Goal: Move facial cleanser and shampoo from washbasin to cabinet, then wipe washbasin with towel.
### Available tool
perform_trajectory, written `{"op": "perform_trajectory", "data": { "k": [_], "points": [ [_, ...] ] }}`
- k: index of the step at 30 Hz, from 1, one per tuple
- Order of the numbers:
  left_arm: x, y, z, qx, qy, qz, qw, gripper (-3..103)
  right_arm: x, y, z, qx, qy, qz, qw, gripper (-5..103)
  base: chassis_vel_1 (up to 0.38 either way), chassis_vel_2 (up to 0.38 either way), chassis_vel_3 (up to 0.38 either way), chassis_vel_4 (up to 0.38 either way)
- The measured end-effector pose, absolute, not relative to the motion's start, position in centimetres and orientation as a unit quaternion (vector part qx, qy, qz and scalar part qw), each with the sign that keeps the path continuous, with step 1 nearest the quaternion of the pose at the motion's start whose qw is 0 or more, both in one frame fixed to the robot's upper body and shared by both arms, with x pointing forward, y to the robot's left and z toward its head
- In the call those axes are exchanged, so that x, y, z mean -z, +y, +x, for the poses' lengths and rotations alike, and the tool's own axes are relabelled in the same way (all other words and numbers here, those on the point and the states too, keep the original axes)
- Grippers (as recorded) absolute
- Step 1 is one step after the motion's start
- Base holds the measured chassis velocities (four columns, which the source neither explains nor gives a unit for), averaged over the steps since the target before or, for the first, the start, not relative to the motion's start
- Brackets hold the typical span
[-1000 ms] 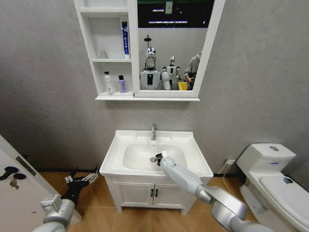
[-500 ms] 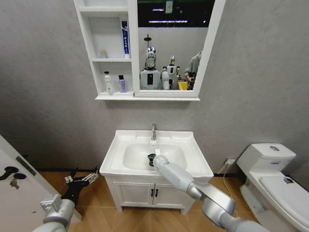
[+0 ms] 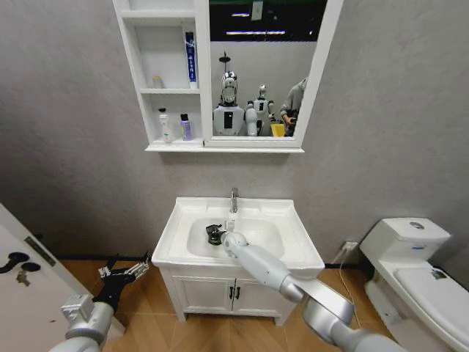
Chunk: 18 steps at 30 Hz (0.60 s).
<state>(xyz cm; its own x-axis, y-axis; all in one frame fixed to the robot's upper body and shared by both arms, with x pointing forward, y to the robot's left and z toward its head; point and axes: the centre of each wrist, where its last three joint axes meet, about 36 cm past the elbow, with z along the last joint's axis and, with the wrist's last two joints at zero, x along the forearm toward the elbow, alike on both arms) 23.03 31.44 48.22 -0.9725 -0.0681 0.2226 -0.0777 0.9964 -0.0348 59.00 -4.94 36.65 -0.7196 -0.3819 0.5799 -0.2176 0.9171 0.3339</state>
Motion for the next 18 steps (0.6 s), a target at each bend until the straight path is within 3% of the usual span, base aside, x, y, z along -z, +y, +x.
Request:
{"op": "perform_trajectory", "data": {
  "k": [5,13,18],
  "points": [
    [-48.2,31.4,23.0,-0.022,-0.993,0.037,0.111,100,-38.3,-6.4,58.6,0.119,-0.927,0.155,0.321,3,0.000,0.000,0.000,0.000],
    [-48.2,31.4,23.0,-0.022,-0.993,0.037,0.111,100,-40.6,-16.6,56.0,0.015,-0.956,0.064,0.287,3,0.000,0.000,0.000,0.000],
    [-48.2,31.4,23.0,-0.022,-0.993,0.037,0.111,100,-41.6,-20.5,54.4,-0.020,-0.959,0.032,0.280,3,0.000,0.000,0.000,0.000]
  ]
}}
